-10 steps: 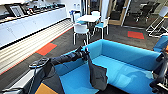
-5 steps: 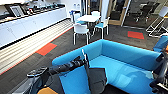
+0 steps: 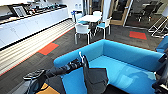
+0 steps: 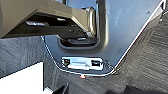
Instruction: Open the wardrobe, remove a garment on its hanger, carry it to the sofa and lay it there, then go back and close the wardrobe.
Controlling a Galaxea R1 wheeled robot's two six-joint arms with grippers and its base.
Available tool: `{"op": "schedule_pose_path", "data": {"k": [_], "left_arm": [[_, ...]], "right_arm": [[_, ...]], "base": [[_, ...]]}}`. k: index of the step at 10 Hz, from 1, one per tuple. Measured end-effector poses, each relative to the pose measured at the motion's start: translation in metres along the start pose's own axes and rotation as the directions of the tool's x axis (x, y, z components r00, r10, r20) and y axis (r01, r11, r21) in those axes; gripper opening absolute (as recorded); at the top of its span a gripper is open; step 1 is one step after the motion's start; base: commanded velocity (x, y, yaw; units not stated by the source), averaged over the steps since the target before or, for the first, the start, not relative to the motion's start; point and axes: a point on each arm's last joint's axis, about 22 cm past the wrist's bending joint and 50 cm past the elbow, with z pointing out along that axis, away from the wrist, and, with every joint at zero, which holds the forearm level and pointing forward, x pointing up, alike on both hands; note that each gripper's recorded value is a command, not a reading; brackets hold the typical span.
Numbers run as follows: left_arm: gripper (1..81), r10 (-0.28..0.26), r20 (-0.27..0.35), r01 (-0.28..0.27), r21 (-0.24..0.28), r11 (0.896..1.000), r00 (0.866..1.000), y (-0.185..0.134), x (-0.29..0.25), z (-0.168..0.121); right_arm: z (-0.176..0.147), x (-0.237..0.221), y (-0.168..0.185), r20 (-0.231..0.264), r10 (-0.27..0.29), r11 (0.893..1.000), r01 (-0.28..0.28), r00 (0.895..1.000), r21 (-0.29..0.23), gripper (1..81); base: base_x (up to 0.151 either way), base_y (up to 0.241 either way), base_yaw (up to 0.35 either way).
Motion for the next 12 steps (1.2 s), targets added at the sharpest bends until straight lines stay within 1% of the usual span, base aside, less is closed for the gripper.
{"op": "schedule_pose_path", "data": {"k": [1,2,4,5,6,7,9,10,11,12], "left_arm": [[1.0,0.009,0.003,-0.009,0.029,1.0,1.0,-0.022,-0.006,-0.008],[1.0,0.016,0.019,-0.017,0.057,0.998,1.0,-0.043,-0.022,-0.014],[1.0,0.016,0.061,-0.022,0.097,0.995,0.998,-0.079,-0.063,-0.025],[1.0,0.015,0.071,-0.024,0.12,0.993,0.997,-0.098,-0.073,-0.035],[81.1,0.021,0.07,-0.031,0.136,0.99,0.997,-0.112,-0.073,-0.044],[81.1,0.033,0.072,-0.042,0.133,0.99,0.997,-0.112,-0.072,-0.048],[81.1,0.048,0.096,-0.055,0.073,0.996,0.994,-0.089,-0.088,-0.046],[81.1,0.043,0.105,-0.052,0.078,0.996,0.994,-0.099,-0.098,-0.054],[81.1,0.037,0.117,-0.05,0.114,0.992,0.992,-0.123,-0.109,-0.067],[81.1,0.044,0.139,-0.065,0.148,0.987,0.989,-0.143,-0.123,-0.079]], "right_arm": [[0.0,0.0,0.0,-0.001,-0.001,1.0,0.001,1.0,0.0,81.1],[0.0,-0.001,0.0,0.001,0.0,1.0,0.0,1.0,-0.001,81.1],[0.0,-0.002,0.0,0.002,0.001,1.0,-0.001,1.0,-0.001,81.1],[0.0,-0.002,0.0,0.002,0.0,1.0,0.0,1.0,0.0,81.1],[0.0,-0.002,0.0,0.003,0.001,1.0,-0.001,1.0,-0.001,81.1],[0.0,-0.002,0.0,0.002,0.0,1.0,0.0,1.0,-0.001,81.1],[0.0,-0.002,-0.002,0.002,0.0,1.0,0.0,1.0,0.002,81.1],[0.0,-0.002,-0.002,0.002,0.001,1.0,-0.001,1.0,0.002,81.1],[0.001,-0.002,-0.002,0.002,0.001,1.0,-0.001,1.0,0.002,81.1],[0.001,-0.002,-0.003,0.001,0.001,1.0,-0.001,1.0,0.003,81.1]], "base": [[0.0,0.0,0.0],[0.0,0.0,0.0],[0.0,0.0,0.0],[0.0,0.0,0.0],[0.0,0.0,0.0],[0.0,0.0,0.0],[0.0,0.0,0.0],[0.0,0.0,0.0],[0.0,0.0,0.0],[0.0,0.0,0.0]]}}
